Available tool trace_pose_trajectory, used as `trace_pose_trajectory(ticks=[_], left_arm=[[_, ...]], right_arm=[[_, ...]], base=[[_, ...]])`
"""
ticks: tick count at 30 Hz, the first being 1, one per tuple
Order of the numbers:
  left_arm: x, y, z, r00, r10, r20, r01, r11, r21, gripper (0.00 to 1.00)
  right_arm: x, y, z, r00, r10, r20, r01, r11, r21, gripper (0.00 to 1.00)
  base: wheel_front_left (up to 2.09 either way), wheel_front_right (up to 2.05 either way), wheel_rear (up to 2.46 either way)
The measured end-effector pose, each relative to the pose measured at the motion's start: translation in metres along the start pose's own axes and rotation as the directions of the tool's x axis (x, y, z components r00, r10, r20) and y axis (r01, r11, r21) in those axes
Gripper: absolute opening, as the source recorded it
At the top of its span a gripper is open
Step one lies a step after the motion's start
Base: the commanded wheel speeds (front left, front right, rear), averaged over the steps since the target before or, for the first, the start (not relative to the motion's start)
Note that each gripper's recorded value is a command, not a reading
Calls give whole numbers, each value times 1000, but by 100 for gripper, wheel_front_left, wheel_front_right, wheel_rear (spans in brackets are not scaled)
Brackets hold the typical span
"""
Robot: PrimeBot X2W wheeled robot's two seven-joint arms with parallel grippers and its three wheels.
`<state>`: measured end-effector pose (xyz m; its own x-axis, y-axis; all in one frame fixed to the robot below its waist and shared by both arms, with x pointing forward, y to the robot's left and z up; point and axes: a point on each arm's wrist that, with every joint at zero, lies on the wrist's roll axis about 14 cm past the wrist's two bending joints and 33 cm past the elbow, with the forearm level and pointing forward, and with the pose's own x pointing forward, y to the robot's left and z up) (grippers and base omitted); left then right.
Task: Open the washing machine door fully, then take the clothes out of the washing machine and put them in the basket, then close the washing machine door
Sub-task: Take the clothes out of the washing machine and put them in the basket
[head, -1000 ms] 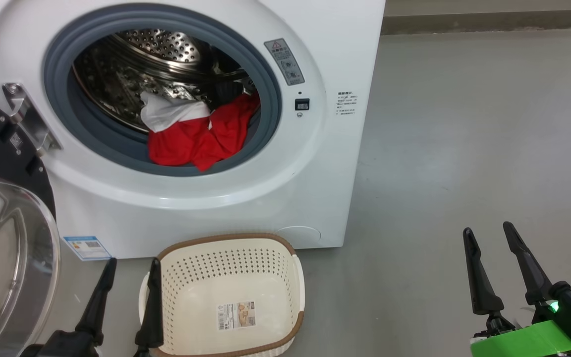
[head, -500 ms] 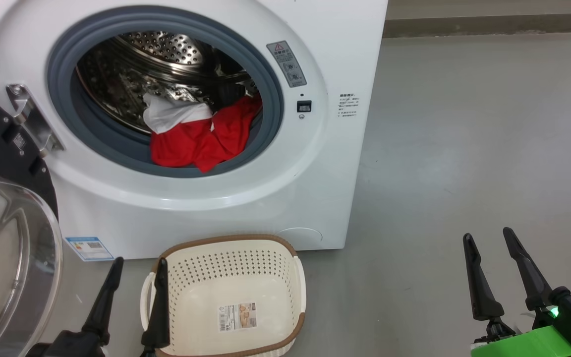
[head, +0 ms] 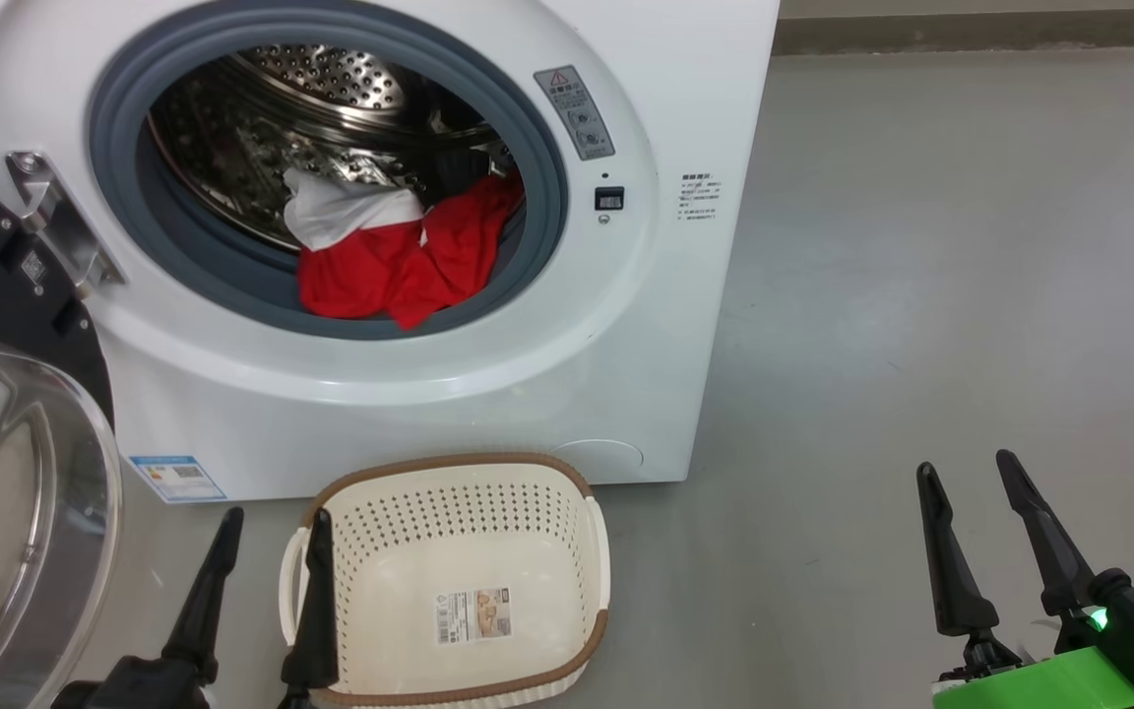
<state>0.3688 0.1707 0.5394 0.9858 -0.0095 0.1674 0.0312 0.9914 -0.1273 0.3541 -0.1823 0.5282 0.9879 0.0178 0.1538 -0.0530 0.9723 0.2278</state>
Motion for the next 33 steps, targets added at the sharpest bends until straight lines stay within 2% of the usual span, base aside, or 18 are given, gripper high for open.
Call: trace_pose_trajectory(ticks=[13,33], left_arm=[[6,2,-17,999,11,-48,-11,1000,-2,100],[73,-3,-46,996,9,-89,-16,997,-80,100]], right_arm=[[8,5,-17,999,16,-48,-16,1000,9,100],[43,4,-46,995,23,-99,-22,1000,10,100]], base=[[0,0,0],[0,0,0]])
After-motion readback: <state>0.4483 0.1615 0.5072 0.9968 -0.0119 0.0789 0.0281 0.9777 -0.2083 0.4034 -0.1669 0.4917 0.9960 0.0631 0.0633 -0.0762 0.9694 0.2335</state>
